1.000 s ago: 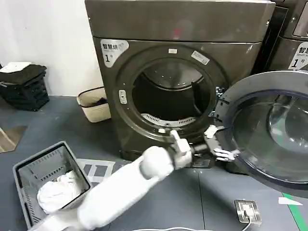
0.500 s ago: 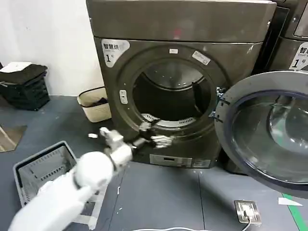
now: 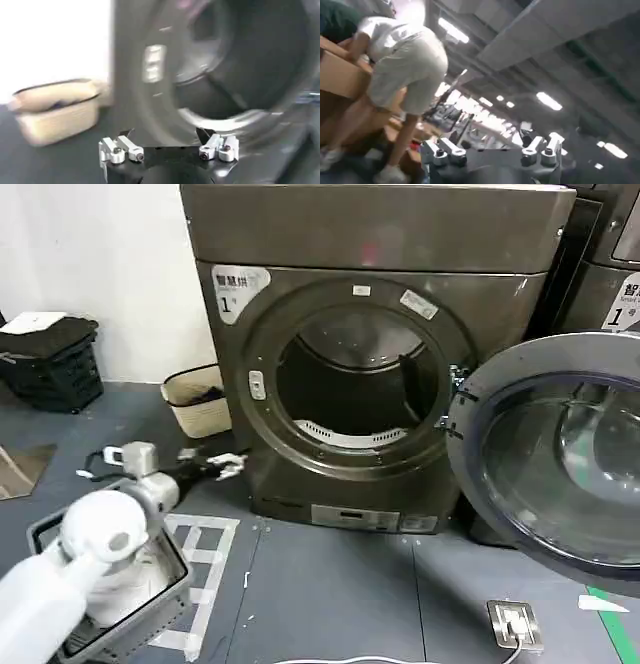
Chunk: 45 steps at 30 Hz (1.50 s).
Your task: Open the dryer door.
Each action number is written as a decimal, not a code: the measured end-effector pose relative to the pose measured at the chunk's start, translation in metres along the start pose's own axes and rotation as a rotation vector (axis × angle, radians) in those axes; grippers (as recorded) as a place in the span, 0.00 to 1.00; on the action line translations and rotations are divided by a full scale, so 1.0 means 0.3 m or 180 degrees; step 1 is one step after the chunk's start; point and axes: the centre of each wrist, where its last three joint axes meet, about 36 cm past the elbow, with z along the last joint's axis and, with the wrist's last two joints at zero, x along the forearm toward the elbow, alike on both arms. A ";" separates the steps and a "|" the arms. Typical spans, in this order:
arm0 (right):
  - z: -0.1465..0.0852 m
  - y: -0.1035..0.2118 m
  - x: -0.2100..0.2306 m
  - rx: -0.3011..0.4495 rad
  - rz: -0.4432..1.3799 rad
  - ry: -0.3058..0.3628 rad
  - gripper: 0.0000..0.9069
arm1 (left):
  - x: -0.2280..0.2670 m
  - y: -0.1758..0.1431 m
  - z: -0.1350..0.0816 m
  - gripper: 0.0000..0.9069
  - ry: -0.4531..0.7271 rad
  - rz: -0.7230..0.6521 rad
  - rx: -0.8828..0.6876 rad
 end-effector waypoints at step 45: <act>0.082 0.030 0.037 -0.0454 -0.0160 -0.0119 1.00 | 0.002 0.532 0.251 1.00 0.2441 -0.1742 0.1669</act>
